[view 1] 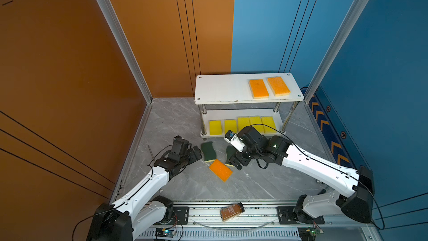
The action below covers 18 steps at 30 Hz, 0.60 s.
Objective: Place and organize the cleaning sponges onto the shelf
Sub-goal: 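Raise the right gripper and swing it down toward the orange sponge on the table, then lower the open right gripper over the orange sponge between the green sponges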
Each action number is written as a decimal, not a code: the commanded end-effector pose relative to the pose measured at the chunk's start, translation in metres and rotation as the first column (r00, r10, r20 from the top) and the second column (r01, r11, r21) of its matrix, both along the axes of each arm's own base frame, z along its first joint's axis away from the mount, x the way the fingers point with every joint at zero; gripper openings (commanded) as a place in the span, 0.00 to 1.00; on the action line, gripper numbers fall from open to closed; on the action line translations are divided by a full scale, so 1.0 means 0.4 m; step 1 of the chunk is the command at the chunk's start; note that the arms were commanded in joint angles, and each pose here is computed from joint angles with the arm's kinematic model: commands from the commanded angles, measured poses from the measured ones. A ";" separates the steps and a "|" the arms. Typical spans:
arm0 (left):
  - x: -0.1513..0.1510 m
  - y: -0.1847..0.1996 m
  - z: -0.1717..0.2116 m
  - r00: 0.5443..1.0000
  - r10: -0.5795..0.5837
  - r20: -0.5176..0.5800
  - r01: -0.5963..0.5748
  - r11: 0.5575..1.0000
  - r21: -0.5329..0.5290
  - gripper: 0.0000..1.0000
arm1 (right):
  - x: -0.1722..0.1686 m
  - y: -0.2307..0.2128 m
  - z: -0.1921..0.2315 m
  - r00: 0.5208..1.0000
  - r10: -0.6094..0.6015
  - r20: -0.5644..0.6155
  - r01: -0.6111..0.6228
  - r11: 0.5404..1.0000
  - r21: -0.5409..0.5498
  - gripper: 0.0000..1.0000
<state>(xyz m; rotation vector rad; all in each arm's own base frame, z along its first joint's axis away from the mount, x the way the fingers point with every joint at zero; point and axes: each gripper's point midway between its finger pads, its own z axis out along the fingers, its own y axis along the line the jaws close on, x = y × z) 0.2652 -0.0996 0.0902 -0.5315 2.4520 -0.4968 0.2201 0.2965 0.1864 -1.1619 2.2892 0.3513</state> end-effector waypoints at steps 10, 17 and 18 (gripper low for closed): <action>-0.037 0.032 -0.022 0.998 0.067 -0.020 -0.067 0.998 0.001 0.98 | -0.044 0.105 -0.174 0.989 0.051 -0.138 -0.057 0.997 -0.043 1.00; -0.046 0.042 -0.031 0.996 0.083 -0.030 -0.083 0.996 0.008 0.98 | -0.071 0.140 -0.251 0.979 0.077 -0.190 -0.102 0.987 -0.123 1.00; -0.046 0.044 -0.030 0.996 0.089 -0.028 -0.089 0.996 0.007 0.98 | -0.073 0.146 -0.258 0.978 0.078 -0.194 -0.104 0.986 -0.129 1.00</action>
